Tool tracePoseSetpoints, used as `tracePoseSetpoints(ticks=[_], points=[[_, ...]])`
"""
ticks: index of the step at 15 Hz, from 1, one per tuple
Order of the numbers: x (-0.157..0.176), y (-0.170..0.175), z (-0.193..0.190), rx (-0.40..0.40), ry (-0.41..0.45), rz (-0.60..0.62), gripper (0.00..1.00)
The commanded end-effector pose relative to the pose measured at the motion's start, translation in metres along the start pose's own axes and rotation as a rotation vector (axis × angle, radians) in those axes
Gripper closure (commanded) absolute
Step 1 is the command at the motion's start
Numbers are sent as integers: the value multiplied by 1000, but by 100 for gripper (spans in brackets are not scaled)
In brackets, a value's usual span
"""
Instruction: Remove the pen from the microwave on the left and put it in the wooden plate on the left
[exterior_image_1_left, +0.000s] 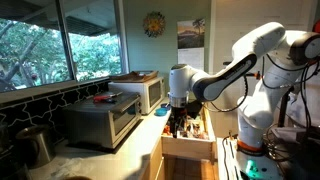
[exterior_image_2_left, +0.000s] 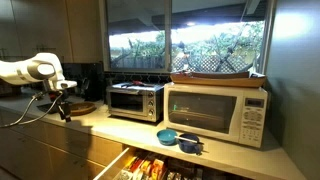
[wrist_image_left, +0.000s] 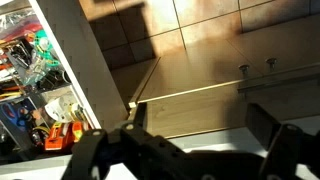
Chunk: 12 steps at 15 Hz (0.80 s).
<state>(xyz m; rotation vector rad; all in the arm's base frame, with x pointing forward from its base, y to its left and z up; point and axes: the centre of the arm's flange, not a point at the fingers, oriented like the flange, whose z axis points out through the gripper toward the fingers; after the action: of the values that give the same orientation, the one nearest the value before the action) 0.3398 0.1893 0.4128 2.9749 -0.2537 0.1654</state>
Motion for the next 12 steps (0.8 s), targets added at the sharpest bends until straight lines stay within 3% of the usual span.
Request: tracePoseSetpoints(ticks=[1,5,9,11,12], points=[[0,0,0,0,0,0,0],[44,0,-41,-8,279,4,0],[81,10,-119,-20,526,-82,0],[96,25,-148,24,650,-54,0],[107,39,-155,71,682,15,0]])
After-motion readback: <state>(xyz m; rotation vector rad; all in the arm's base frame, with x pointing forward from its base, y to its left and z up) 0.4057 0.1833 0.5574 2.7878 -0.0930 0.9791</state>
